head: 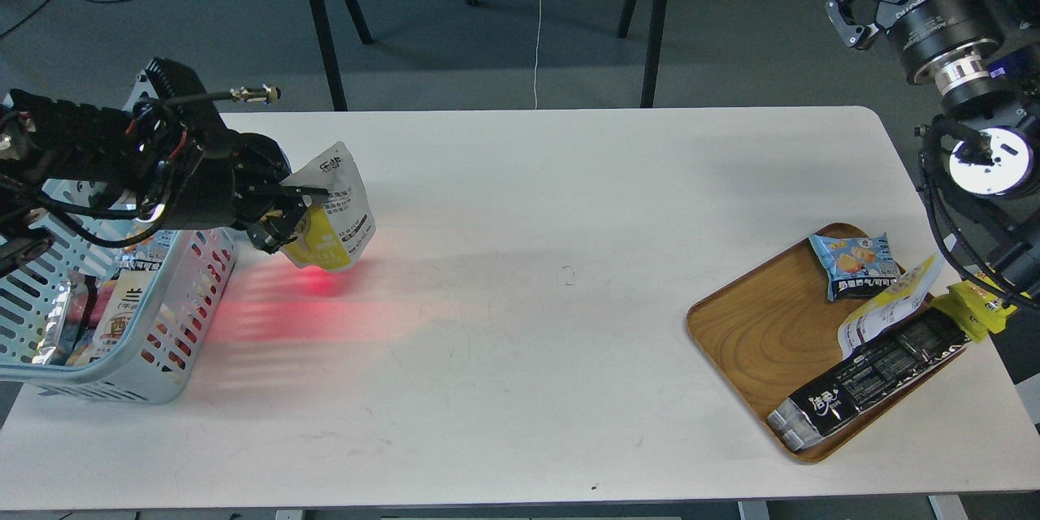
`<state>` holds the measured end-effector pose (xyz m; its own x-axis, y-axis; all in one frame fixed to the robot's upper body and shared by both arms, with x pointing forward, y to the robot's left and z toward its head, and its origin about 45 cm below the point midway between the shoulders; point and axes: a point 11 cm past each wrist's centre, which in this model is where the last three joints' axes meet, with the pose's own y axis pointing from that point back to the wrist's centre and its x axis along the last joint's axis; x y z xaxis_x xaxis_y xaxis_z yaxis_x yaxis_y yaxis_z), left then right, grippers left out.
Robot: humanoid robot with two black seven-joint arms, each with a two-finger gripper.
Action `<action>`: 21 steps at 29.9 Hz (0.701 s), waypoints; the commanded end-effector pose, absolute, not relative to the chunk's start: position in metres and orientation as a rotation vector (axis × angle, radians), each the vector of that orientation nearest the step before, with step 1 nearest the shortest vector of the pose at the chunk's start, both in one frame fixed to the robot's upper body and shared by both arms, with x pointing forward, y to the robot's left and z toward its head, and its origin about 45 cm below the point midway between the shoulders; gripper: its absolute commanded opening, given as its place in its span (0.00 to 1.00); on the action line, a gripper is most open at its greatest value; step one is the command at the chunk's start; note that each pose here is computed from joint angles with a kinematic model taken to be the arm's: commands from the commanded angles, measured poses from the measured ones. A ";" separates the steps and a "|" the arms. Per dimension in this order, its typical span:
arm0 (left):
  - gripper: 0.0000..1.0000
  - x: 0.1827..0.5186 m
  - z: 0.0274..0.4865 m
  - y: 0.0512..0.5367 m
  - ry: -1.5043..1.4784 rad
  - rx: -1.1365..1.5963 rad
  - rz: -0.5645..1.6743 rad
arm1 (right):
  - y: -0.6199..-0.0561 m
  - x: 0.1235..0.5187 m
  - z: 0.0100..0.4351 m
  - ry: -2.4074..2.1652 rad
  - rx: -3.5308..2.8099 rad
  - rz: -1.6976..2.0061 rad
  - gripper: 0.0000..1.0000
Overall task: Scan snack and place in basket
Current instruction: 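Carry the pouch to the red scanner and hold it over the light, then move the pouch over the white basket and drop it in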
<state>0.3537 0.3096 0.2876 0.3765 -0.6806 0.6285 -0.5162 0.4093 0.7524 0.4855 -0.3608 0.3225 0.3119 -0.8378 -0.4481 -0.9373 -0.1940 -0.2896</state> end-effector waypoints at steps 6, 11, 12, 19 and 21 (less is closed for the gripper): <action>0.01 0.357 0.297 0.313 -1.282 1.241 -0.137 | -0.363 0.486 0.324 1.568 -2.066 0.256 0.98; 0.01 0.359 0.310 0.325 -1.289 1.264 -0.127 | -0.362 0.485 0.322 1.568 -2.065 0.260 0.98; 0.01 0.359 0.313 0.327 -1.289 1.267 -0.126 | -0.362 0.485 0.322 1.568 -2.065 0.260 0.98; 0.01 0.360 0.317 0.336 -1.283 1.288 -0.116 | -0.363 0.486 0.325 1.565 -2.058 0.257 0.98; 0.01 0.359 0.317 0.338 -1.279 1.293 -0.115 | -0.363 0.486 0.326 1.563 -2.053 0.256 0.98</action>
<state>0.3600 0.3336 0.3174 0.3718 -0.6841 0.6275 -0.5577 0.3758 0.7401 0.4855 -0.3630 0.3237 0.3075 -0.8347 -0.4569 -0.9372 -0.1826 -0.2973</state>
